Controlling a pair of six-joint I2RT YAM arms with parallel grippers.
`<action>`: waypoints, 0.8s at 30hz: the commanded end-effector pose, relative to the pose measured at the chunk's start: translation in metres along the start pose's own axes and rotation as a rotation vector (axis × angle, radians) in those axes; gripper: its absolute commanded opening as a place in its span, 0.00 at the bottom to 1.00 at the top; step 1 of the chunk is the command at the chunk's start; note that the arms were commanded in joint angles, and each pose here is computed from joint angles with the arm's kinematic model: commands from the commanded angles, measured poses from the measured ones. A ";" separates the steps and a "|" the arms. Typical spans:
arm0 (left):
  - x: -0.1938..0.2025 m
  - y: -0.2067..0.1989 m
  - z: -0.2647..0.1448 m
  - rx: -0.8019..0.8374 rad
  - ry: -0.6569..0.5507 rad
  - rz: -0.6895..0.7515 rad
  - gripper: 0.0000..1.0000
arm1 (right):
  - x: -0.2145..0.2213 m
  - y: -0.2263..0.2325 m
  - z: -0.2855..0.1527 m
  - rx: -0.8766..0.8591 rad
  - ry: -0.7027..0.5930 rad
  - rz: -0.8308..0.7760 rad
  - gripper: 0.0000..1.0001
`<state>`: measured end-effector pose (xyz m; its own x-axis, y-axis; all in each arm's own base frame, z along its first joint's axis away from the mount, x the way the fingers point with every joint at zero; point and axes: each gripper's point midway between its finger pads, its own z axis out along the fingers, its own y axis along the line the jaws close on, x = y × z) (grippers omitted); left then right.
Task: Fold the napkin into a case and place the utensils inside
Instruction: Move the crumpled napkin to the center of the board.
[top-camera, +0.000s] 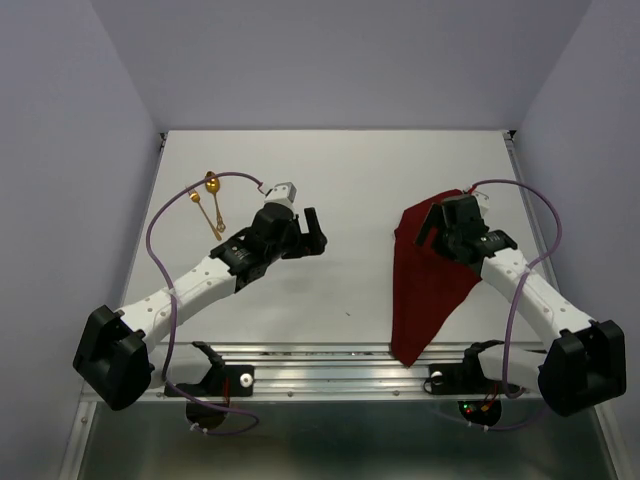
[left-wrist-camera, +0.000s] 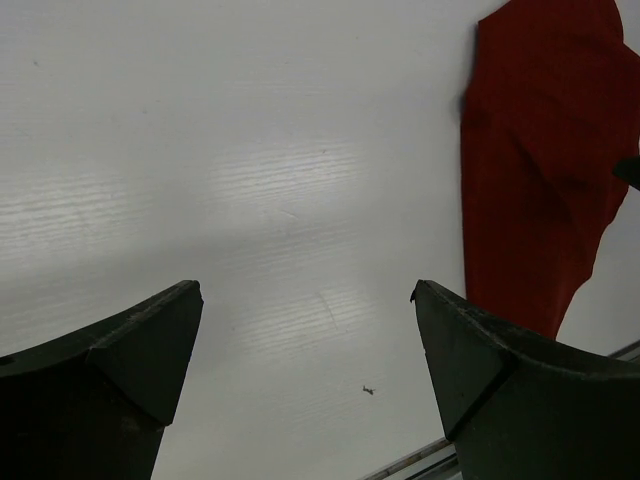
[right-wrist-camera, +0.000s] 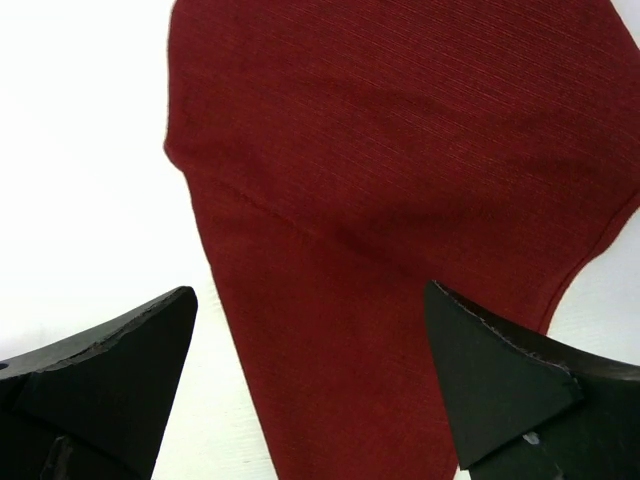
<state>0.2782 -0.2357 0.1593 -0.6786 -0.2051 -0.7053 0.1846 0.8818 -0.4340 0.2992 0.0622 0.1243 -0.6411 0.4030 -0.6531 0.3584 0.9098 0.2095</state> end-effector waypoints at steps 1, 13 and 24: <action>-0.023 -0.007 -0.008 -0.007 -0.067 -0.005 0.99 | -0.008 -0.008 0.000 0.041 -0.051 0.001 1.00; -0.022 0.005 -0.011 -0.079 -0.055 -0.031 0.99 | 0.048 -0.036 -0.007 0.219 0.192 0.128 1.00; -0.006 -0.003 -0.001 -0.032 0.002 -0.053 0.99 | 0.106 -0.039 -0.046 0.073 0.356 0.226 1.00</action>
<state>0.2784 -0.2253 0.1569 -0.6906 -0.2313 -0.6853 0.1069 0.9045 -0.4130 0.2186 0.0660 0.0973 -0.7089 0.5722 -0.4124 0.5218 0.8188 0.2391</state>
